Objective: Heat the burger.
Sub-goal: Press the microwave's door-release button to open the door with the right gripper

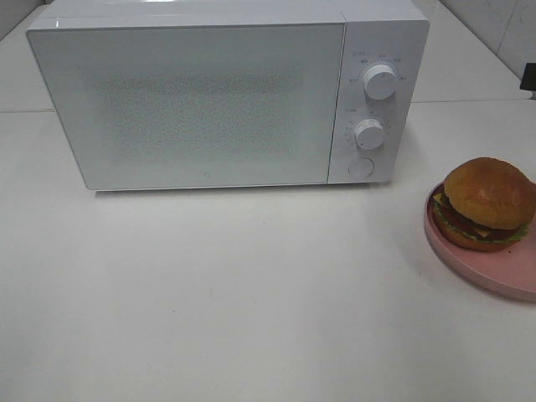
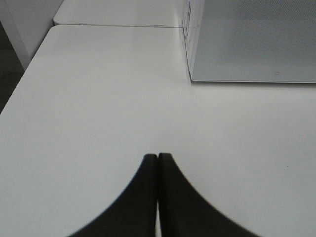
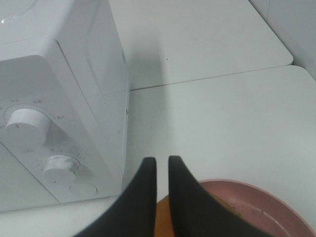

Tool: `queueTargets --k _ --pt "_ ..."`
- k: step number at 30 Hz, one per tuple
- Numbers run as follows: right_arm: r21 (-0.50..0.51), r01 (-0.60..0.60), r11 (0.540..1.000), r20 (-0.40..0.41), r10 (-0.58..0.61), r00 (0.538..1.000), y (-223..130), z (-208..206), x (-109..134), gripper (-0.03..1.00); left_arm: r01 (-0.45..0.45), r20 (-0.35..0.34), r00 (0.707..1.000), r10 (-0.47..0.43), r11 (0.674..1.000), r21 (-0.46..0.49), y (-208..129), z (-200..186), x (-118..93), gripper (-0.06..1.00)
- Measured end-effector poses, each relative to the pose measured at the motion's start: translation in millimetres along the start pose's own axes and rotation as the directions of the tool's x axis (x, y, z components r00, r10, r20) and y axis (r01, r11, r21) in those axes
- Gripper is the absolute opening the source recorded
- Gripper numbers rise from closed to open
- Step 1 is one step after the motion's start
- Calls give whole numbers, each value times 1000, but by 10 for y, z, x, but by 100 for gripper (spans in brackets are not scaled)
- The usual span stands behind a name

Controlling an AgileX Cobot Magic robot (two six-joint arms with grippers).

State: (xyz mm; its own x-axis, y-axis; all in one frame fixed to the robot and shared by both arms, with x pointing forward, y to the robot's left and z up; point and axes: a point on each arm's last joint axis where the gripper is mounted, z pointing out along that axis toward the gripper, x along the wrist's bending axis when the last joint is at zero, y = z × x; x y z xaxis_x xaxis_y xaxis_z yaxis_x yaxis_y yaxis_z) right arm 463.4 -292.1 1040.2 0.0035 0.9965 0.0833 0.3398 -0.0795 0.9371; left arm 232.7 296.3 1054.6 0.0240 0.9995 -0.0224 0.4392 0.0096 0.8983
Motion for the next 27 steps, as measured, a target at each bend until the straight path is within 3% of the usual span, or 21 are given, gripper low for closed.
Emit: queueTargets --k 2,8,12,13,16,18,27 --pt "-2 -22 1000 2 22 1000 -63 168 -7 1 0 0 1000 0 1000 0 0 0 0 0" --pt "28 -30 999 5 30 1000 -158 307 -13 0 0 0 1000 0 1000 0 0 0 0 0" --pt "41 23 999 -75 -20 997 -259 427 188 0 0 0 1000 0 1000 0 0 0 0 0" --pt "38 62 997 -130 -56 990 -302 457 324 0 0 0 1000 0 1000 0 0 0 0 0" --pt "37 79 996 -159 -72 985 -330 474 400 0 0 0 1000 0 1000 0 0 0 0 0" --pt "46 128 991 -257 -112 960 -462 525 670 0 0 0 1000 0 1000 0 0 0 0 0" --pt "69 169 983 -384 -130 914 -773 625 1062 0 0 0 1000 0 1000 0 0 0 0 0"
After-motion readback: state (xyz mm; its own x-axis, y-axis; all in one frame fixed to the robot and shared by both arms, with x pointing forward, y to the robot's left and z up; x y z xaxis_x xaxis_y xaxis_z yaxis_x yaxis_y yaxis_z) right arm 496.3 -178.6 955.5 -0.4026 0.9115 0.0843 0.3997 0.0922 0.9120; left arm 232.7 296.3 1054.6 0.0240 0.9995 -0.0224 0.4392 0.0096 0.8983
